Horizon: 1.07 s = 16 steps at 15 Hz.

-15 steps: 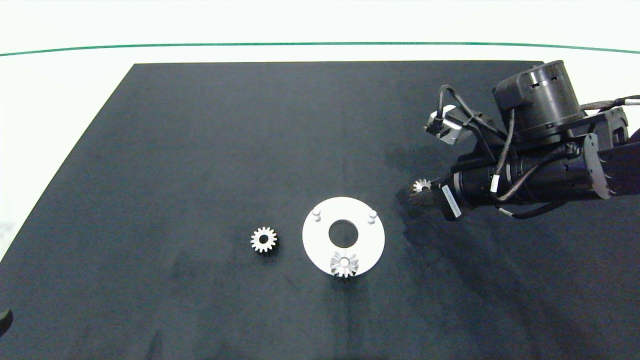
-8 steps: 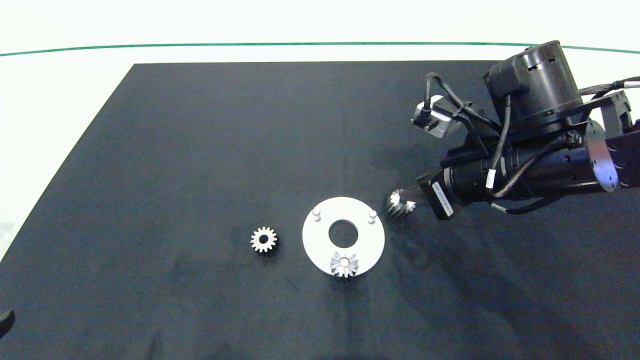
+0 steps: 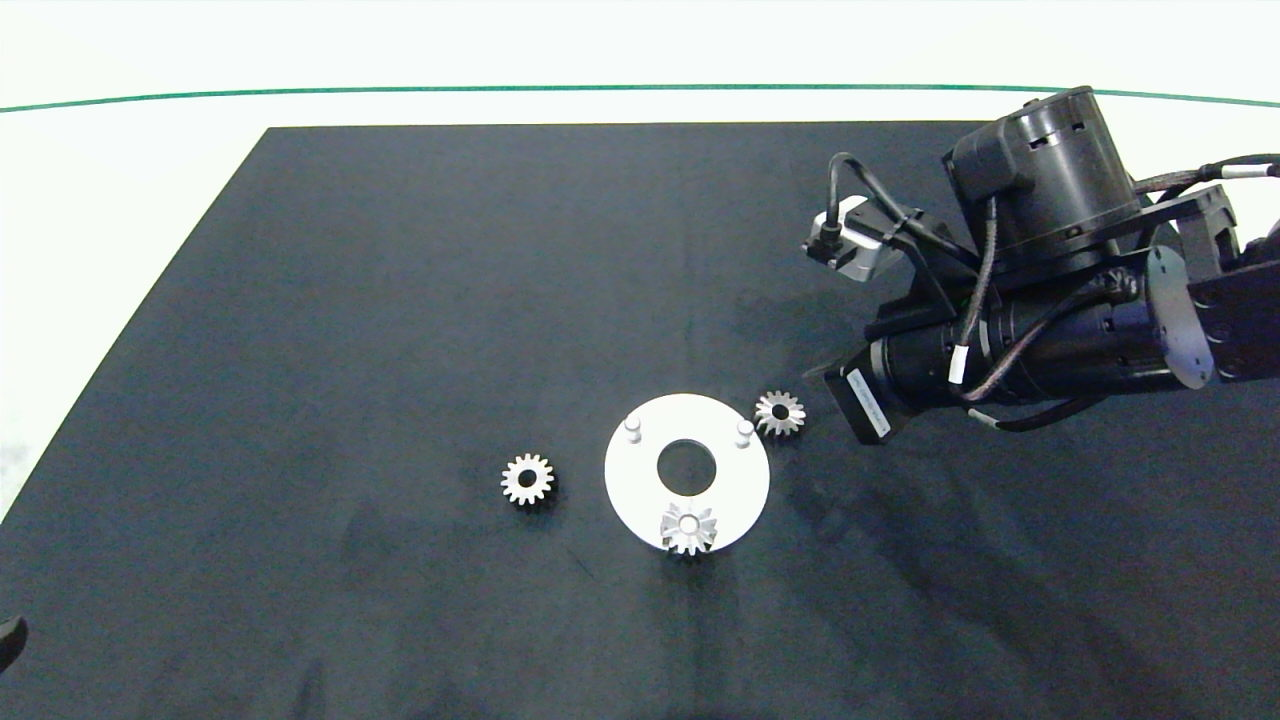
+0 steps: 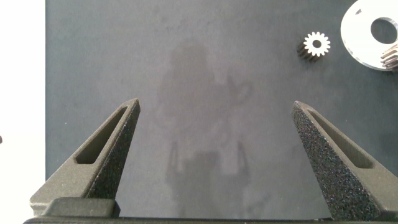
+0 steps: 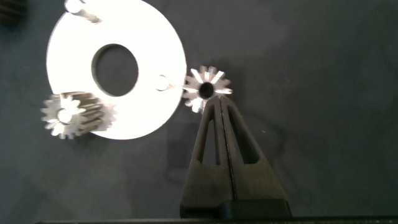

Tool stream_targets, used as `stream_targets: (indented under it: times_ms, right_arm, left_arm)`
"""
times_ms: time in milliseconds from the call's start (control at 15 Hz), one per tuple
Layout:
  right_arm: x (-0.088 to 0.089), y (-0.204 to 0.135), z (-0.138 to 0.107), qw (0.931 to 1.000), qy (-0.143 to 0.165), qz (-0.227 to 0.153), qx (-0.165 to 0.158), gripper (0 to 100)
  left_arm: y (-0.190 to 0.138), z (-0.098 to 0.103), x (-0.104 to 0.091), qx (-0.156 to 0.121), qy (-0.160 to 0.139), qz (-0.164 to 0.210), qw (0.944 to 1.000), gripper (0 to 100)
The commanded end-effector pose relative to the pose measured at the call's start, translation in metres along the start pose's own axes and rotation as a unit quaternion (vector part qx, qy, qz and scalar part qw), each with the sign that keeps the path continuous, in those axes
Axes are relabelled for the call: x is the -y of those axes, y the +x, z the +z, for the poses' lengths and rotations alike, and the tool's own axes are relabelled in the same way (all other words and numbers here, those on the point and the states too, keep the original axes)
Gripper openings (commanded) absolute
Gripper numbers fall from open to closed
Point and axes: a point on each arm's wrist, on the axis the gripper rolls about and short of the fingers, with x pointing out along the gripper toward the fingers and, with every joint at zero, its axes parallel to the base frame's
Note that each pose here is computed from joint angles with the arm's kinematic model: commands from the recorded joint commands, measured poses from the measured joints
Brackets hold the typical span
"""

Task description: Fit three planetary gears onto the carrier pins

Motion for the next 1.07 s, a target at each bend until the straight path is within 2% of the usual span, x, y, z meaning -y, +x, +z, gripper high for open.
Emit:
stream_targets:
  times_ms: [67, 133, 200, 333, 800, 1067]
  right_arm:
    - [0.005, -0.008, -0.005, 1.0, 0.004, -0.008, -0.001, 1]
    - [0.004, -0.009, -0.008, 1.0, 0.004, -0.008, -0.005, 1]
    - [0.005, -0.009, -0.01, 0.9999, 0.004, -0.009, -0.008, 100]
    - [0.004, -0.007, -0.016, 0.9998, 0.005, -0.007, -0.019, 100]
    - [0.005, -0.004, -0.019, 0.9996, 0.01, -0.007, -0.025, 100]
    - [0.01, 0.009, -0.021, 0.9993, 0.016, -0.012, -0.032, 100]
  left_arm:
    - [0.0, -0.001, 0.0, -0.001, 0.0, 0.0, 1.0, 100]
    - [0.0, -0.001, 0.0, 0.0, 0.0, 0.0, 1.0, 100]
    - [0.0, -0.001, 0.0, -0.002, 0.0, 0.0, 1.0, 100]
    - [-0.002, -0.002, 0.0, -0.006, 0.0, -0.001, 1.0, 100]
    - [-0.002, -0.002, 0.0, -0.007, 0.0, -0.002, 1.0, 100]
    - [-0.003, -0.002, 0.0, -0.005, 0.001, -0.002, 1.0, 100]
